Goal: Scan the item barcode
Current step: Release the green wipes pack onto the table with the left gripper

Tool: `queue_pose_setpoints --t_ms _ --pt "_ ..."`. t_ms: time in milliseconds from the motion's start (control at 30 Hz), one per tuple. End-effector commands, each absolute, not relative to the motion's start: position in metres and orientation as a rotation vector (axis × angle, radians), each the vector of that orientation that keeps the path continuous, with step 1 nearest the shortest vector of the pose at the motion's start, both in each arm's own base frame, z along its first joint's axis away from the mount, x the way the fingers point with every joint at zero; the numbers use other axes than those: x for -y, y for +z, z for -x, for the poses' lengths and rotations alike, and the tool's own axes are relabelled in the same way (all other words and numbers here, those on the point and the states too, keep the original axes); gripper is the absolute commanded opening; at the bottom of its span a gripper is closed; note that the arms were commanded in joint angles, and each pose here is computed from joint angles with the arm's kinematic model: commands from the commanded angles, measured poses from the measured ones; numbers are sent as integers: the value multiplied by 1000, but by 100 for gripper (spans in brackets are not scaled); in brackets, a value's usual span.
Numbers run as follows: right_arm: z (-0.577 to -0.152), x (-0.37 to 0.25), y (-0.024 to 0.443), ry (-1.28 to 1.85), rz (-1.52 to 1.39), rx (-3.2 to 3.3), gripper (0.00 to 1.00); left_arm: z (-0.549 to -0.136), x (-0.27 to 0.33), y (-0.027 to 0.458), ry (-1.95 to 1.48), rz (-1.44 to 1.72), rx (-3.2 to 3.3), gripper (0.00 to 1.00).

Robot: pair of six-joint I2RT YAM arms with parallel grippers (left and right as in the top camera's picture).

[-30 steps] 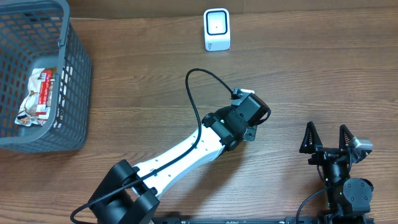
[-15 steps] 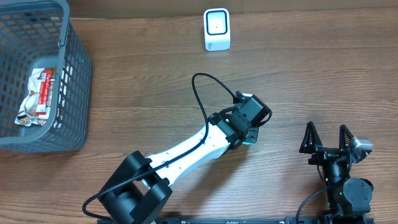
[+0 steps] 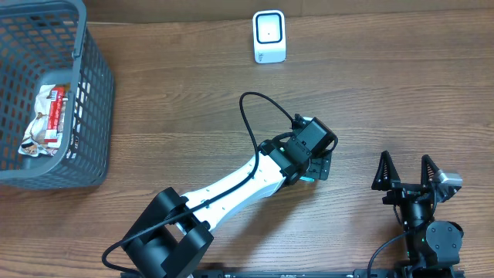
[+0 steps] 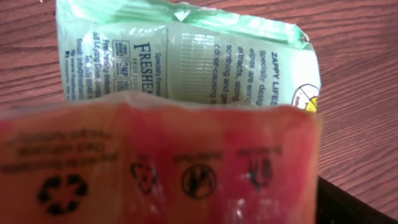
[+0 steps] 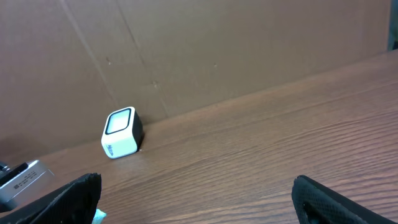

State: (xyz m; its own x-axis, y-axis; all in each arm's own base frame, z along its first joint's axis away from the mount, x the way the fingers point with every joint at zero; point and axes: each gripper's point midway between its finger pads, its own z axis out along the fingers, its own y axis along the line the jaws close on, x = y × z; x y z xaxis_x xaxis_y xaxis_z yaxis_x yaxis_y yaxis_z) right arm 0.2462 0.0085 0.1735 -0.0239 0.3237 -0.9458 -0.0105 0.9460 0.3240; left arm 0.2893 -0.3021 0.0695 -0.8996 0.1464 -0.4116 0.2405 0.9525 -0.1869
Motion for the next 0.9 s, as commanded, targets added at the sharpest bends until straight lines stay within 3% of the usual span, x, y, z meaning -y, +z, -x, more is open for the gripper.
queue_pose_setpoints --t_ms 0,100,433,700,733,867 --pt "-246 -9 171 269 -244 -1577 100 -300 314 104 -396 -309 -2634 94" --pt "-246 -9 171 269 -244 -1577 100 -301 316 128 -408 -342 -2603 100" --pt "-246 -9 171 269 -244 -1577 100 -316 292 217 -418 -355 -2505 100" --pt "-246 -9 171 269 -244 -1577 100 -312 254 215 -442 -465 -2621 100" --pt "-246 -9 171 269 -244 -1577 100 -312 247 212 -436 -466 -2644 94" --pt "-246 -9 171 269 -244 -1577 100 -307 235 205 -525 -548 -2691 44"
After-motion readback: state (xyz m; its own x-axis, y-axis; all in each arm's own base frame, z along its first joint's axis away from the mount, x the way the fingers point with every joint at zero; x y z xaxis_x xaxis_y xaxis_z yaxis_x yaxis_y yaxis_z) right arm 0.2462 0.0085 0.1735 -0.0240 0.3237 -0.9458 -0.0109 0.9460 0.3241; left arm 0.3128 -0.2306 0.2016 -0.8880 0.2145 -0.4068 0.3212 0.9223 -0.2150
